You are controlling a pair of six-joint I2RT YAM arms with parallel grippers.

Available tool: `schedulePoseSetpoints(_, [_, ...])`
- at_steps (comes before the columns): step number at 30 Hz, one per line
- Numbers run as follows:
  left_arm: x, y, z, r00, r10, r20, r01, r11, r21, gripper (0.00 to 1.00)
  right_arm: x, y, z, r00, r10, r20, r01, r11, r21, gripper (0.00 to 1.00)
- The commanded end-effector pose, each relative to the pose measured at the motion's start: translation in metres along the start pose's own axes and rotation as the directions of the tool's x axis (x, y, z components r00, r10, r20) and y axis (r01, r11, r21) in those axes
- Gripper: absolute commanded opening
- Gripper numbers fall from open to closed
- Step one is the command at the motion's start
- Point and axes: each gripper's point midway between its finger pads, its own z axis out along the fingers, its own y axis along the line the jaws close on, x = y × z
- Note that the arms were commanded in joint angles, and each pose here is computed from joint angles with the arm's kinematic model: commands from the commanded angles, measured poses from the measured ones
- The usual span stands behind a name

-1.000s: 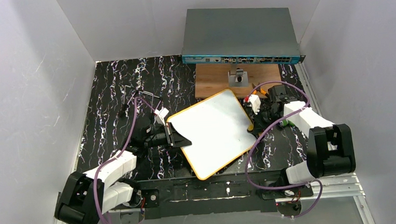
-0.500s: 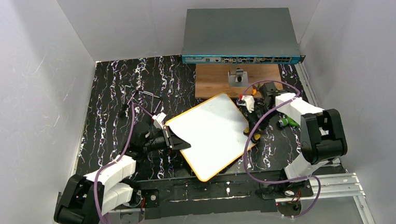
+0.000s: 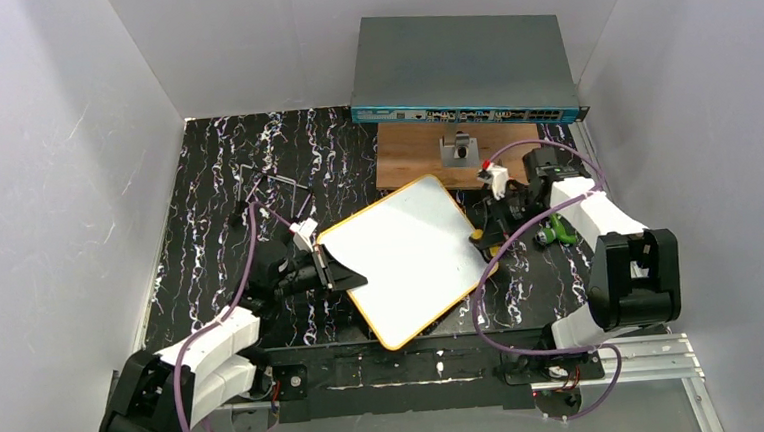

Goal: Erase the whiteboard

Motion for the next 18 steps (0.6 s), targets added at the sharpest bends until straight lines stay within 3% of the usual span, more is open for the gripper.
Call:
schedulePoseSetpoints(1, [-0.022, -0.015, -0.005, 0.986, 0.079, 0.144, -0.085, 0.996, 0.037, 0.00, 0.001, -0.024, -0.009, 0.989, 0.145, 0.032, -0.148, 0.984, 0.102, 0.01])
schedulePoseSetpoints(8, [-0.029, -0.004, -0.014, 0.969, 0.037, 0.245, -0.031, 0.999, -0.029, 0.00, 0.016, -0.037, 0.008, 0.967, 0.255, -0.022, -0.251, 0.961, 0.119, 0.01])
schedulePoseSetpoints(14, [-0.025, 0.001, -0.012, 0.974, 0.019, 0.224, -0.012, 0.999, -0.036, 0.00, -0.001, -0.054, 0.019, 0.945, 0.328, -0.020, -0.323, 0.939, 0.113, 0.01])
schedulePoseSetpoints(18, [-0.023, 0.005, -0.011, 0.977, 0.013, 0.212, -0.005, 0.999, -0.041, 0.00, -0.016, -0.052, 0.018, 0.956, 0.292, 0.024, -0.293, 0.951, 0.094, 0.01])
